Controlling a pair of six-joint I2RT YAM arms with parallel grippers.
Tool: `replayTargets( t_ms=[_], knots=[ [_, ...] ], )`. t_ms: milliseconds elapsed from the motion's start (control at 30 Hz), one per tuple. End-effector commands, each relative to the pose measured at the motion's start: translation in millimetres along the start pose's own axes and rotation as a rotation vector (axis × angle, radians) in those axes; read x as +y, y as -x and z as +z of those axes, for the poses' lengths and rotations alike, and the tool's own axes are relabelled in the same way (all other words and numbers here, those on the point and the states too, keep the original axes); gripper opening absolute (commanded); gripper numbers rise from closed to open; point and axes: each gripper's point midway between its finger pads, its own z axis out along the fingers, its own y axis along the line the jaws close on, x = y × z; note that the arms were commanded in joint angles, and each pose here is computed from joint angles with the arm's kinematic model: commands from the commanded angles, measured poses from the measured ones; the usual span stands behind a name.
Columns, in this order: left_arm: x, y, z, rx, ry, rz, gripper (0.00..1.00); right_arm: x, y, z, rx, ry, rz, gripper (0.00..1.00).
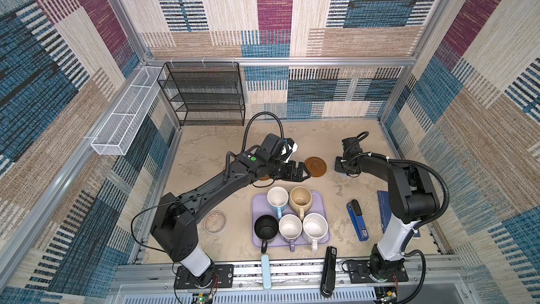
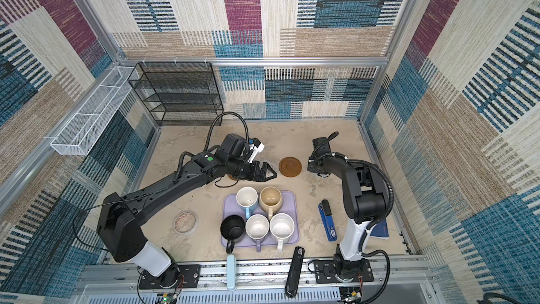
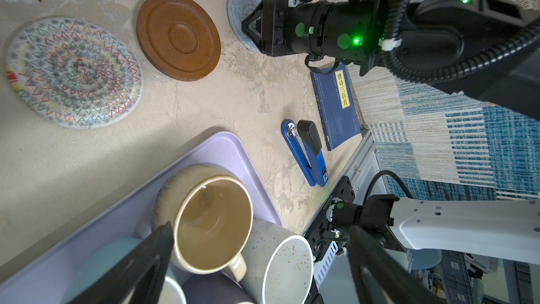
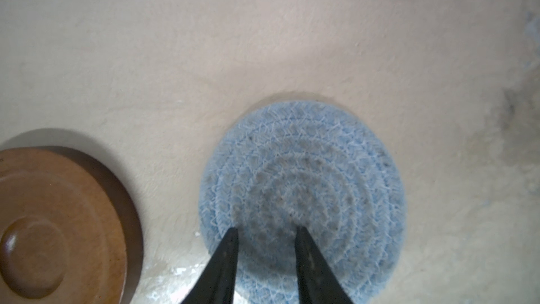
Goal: Place cups on coasters
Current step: Move the coaster to the top-right of the table, then pick up the cup from the tray.
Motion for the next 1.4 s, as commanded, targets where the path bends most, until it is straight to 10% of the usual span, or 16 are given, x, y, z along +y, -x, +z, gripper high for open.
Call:
replayTargets(
  t_ms=[0, 267, 433, 867, 1367],
  knots=[
    [1, 4, -3, -0.023, 0.013, 0.026, 0.96, 6, -9, 1, 0.038, 0.037, -0.014, 0.36],
    [1, 9, -11, -0.040, 0.040, 0.035, 0.96, 11, 28, -32, -0.082, 0.057, -0.006, 0.54],
    [1, 14, -25, -0.075, 0.072, 0.035, 0.99, 15, 53, -68, -0.178, 0.086, 0.016, 0.99],
    [-12, 9, -96, -0.174, 0.090, 0.060, 0.99, 78, 62, -206, -0.367, 0.567, -0.039, 1.00],
    [36, -79, -89, 0.037, 0.258, -0.087, 0.89, 107, -29, -232, -0.250, 0.807, -0.098, 1.00]
  ],
)
